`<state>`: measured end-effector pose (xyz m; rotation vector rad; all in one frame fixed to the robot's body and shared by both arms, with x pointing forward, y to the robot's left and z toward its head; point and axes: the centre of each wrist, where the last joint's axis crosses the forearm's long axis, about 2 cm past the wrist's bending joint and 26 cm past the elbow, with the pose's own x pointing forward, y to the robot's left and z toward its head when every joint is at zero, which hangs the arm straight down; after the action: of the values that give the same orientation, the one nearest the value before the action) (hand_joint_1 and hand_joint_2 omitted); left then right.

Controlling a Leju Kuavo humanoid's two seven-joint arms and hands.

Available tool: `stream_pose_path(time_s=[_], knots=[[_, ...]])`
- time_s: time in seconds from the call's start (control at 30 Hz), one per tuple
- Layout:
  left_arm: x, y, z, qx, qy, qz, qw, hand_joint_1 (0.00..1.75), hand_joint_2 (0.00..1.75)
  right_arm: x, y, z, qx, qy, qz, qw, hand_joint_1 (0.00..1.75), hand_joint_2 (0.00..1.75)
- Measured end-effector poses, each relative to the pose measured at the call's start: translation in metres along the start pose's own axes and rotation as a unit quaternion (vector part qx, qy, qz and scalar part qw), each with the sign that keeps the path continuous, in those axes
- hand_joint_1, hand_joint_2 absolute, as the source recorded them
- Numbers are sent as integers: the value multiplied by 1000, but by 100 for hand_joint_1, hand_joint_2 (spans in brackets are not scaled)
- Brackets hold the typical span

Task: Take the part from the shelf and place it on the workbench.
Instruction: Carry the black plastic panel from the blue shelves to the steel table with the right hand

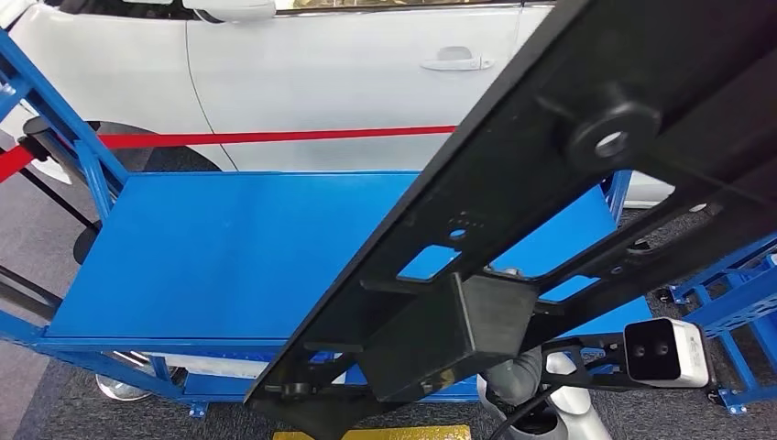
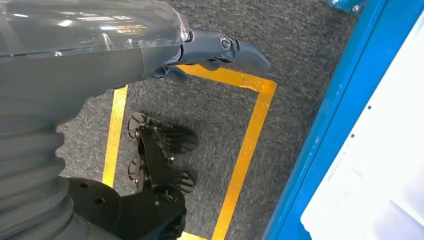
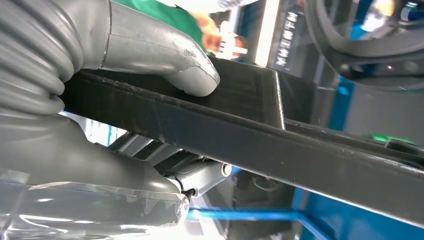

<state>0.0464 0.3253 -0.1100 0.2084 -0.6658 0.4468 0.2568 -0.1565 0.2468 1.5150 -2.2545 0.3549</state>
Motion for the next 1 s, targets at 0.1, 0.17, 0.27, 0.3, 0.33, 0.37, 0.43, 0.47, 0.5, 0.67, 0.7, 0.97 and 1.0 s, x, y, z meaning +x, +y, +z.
stream_pose_path(time_s=[0.1, 0.17, 0.27, 0.3, 0.33, 0.37, 0.43, 0.47, 0.5, 0.67, 0.7, 0.97, 1.0], knots=[[1, 0, 0, 0, 2, -6, 1000, 0, 175, -2, 4, 6, 1, 25, 17, 1000, 164, 175], [1, 0, -1, -3, 2, -9, 1000, 0, 175, -3, 6, 12, -4, 38, 35, 999, 164, 175], [2, 0, -2, -7, 2, -11, 1000, 0, 175, -5, 9, 21, -8, 49, 68, 996, 164, 175], [3, 1, -2, -8, 4, -12, 1000, 0, 175, -6, 11, 23, -10, 50, 79, 996, 164, 175], [3, 2, -2, -7, 6, -11, 1000, 0, 175, -7, 12, 25, -12, 52, 94, 994, 164, 175], [3, 3, -2, -6, 9, -10, 1000, 0, 175, -7, 12, 27, -14, 52, 112, 992, 164, 175], [4, 5, -3, -2, 20, -8, 1000, 0, 175, -8, 12, 28, -17, 50, 162, 985, 164, 175], [4, 6, -3, 1, 26, -8, 1000, 0, 175, -8, 11, 28, -19, 49, 186, 981, 164, 175], [4, 7, -3, 4, 33, -8, 999, 0, 175, -8, 11, 28, -21, 47, 205, 977, 164, 175], [0, 17, -1, 34, 69, -12, 997, 0, 175, -8, 11, 27, -22, 45, 231, 972, 164, 175], [-1, 18, 0, 41, 77, -11, 996, 0, 175, -7, 12, 26, -20, 45, 232, 971, 164, 175], [-3, 20, 1, 73, 94, 6, 993, 0, 175, -3, 9, 21, 6, 46, 234, 971, 164, 175], [-2, 20, 1, 74, 92, 7, 993, 0, 175, -3, 8, 19, 9, 45, 234, 971, 164, 175]])
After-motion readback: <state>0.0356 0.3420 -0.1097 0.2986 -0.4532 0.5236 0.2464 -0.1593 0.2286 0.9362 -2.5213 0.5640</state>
